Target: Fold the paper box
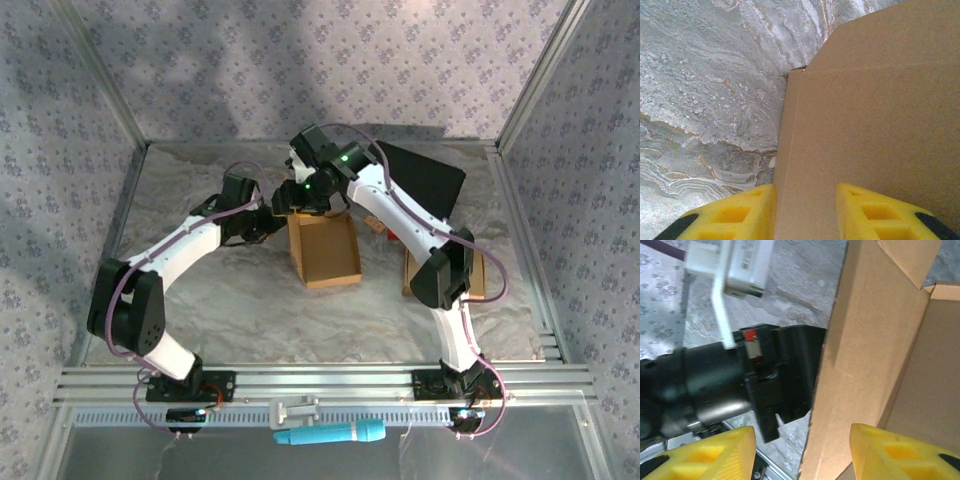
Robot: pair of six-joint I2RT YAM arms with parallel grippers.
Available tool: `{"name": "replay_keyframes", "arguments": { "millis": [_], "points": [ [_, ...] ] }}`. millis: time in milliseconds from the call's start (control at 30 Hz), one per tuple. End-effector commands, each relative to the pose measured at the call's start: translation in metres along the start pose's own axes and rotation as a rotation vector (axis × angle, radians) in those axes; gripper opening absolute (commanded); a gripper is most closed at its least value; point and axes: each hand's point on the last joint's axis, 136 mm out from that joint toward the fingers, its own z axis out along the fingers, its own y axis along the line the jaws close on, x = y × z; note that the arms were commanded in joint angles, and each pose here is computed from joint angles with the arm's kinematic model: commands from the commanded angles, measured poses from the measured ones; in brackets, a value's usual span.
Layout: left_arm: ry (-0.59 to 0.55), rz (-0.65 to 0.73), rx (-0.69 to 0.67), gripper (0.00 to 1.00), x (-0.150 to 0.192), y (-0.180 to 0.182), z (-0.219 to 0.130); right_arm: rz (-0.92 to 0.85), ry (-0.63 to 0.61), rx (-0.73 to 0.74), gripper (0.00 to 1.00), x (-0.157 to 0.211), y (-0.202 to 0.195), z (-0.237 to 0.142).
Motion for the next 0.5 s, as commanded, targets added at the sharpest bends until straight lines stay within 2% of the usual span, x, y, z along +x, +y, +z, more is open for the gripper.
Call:
{"name": "replay_keyframes", "arguments": {
  "millis": [0, 100, 233, 333, 467],
  "points": [
    [-0.005, 0.033, 0.008, 0.36, -0.005, -0.009, -0.003, 0.015, -0.001, 0.039, 0.52, -0.003, -0.003, -0.001],
    [0.000, 0.041, 0.008, 0.36, -0.005, -0.011, -0.003, 0.031, 0.005, 0.063, 0.48, -0.004, -0.005, 0.007],
    [-0.001, 0.055, 0.004, 0.36, -0.007, -0.013, -0.006, 0.064, -0.020, 0.070, 0.37, -0.011, -0.005, 0.010],
    [-0.009, 0.061, -0.007, 0.36, -0.008, -0.014, -0.011, 0.112, -0.054, 0.067, 0.25, -0.018, -0.002, 0.007],
    [-0.073, 0.092, -0.064, 0.42, -0.015, -0.015, -0.031, 0.190, -0.116, 0.113, 0.03, -0.024, -0.006, 0.000]
  ]
}}
